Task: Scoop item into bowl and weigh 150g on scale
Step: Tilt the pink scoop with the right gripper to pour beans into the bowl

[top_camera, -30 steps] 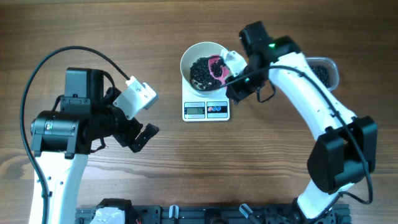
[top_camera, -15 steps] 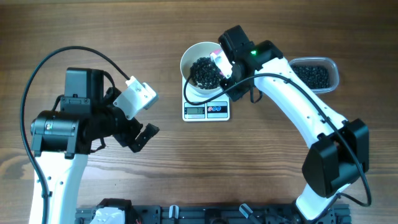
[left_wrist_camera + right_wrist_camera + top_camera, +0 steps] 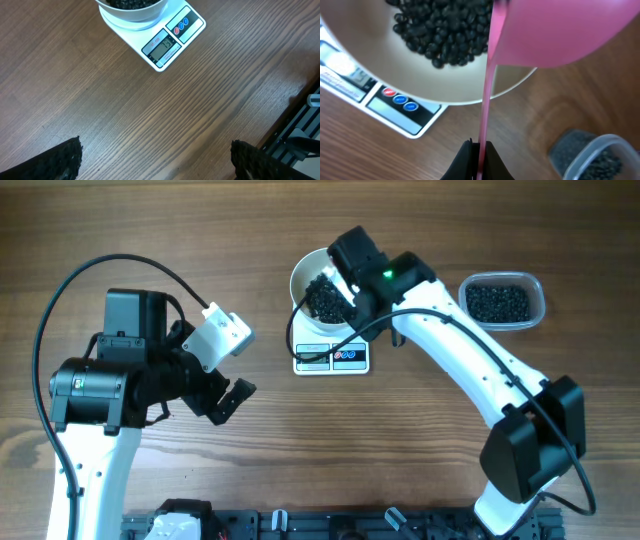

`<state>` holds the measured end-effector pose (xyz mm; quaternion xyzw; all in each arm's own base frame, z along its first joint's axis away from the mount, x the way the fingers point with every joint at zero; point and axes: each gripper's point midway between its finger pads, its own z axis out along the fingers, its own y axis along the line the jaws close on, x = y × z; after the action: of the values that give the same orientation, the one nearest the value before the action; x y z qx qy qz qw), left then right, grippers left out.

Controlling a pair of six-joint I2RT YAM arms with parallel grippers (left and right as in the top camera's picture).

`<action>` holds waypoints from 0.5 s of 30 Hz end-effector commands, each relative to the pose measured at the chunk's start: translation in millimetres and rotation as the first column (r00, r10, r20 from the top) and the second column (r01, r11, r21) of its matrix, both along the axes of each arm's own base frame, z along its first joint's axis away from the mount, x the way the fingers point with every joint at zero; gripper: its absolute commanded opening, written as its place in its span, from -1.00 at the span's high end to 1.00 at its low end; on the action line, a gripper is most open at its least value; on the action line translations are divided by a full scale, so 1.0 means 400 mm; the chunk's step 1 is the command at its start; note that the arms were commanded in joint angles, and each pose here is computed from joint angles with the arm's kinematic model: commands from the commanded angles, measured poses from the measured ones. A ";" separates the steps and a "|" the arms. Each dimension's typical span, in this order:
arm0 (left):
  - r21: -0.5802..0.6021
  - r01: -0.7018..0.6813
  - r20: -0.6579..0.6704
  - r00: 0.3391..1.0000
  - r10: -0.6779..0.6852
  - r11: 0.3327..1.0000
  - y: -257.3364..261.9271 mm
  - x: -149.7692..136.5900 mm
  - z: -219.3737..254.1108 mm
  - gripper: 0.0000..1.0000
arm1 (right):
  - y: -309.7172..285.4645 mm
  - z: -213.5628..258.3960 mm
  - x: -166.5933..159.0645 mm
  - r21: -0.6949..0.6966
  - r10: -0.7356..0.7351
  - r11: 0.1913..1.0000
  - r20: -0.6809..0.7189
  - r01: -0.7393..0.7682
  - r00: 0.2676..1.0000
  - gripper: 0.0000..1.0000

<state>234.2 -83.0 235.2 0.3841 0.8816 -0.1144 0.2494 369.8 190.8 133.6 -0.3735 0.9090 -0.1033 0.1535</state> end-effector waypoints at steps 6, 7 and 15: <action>-0.023 0.000 0.012 1.000 0.001 1.000 -0.004 -0.002 0.013 -1.00 | -0.007 0.076 0.052 -0.026 -0.020 0.999 0.149 0.024 0.989 0.92; -0.023 0.000 0.012 1.000 0.001 1.000 -0.004 -0.002 0.013 -1.00 | -0.001 0.080 0.060 -0.015 -0.021 1.000 0.163 0.024 0.986 0.91; -0.023 0.000 0.012 1.000 0.001 1.000 -0.004 -0.002 0.013 -1.00 | 0.026 0.090 0.082 0.040 -0.024 0.999 0.197 0.017 0.980 0.91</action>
<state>234.2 -83.0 235.2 0.3841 0.8816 -0.1144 0.2494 397.0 197.0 146.7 -0.3568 0.8991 -0.1305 0.2173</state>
